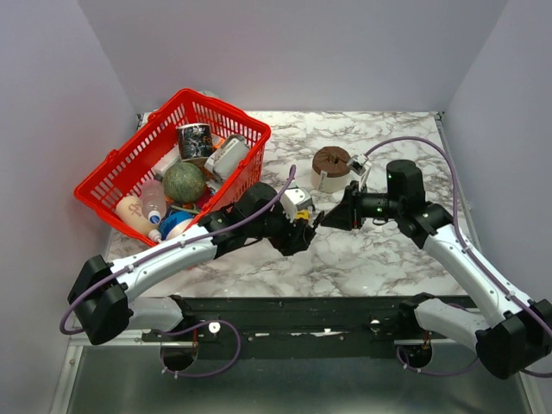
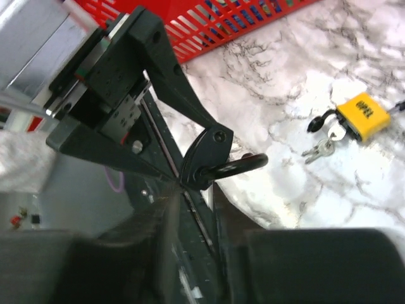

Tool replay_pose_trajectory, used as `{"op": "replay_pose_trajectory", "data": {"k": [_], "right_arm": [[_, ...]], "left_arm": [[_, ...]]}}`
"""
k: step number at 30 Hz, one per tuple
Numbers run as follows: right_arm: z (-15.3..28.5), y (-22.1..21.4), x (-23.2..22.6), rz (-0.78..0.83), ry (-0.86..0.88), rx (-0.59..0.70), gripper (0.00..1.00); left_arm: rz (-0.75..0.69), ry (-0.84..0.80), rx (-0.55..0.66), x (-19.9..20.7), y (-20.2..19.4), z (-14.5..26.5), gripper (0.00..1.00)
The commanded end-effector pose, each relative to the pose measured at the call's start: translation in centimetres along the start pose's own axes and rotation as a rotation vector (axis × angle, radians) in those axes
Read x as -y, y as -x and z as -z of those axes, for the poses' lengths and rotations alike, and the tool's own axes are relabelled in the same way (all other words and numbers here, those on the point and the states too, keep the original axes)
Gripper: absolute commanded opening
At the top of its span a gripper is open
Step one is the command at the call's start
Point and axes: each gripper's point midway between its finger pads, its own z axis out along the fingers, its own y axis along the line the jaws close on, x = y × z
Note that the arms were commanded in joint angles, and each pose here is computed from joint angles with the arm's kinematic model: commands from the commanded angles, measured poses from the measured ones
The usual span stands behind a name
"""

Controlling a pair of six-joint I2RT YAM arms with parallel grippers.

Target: Unlock with the key

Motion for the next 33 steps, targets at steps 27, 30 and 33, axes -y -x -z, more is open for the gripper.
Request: {"op": "replay_pose_trajectory", "data": {"k": [27,30,33], "right_arm": [[2.0,-1.0,-5.2,0.132,0.230,-0.003,0.52],[2.1,-1.2,-5.1,0.126,0.214,-0.005,0.42],[2.0,-1.2,-4.9,0.118,0.203,-0.006,0.31]], "left_arm": [[-0.156,-0.295,0.163,6.3,4.1,3.5,0.00],[-0.155,-0.241,0.174,5.5,4.3,3.5,0.00],[-0.153,-0.191,0.171,4.6,4.3,3.3,0.00]]}}
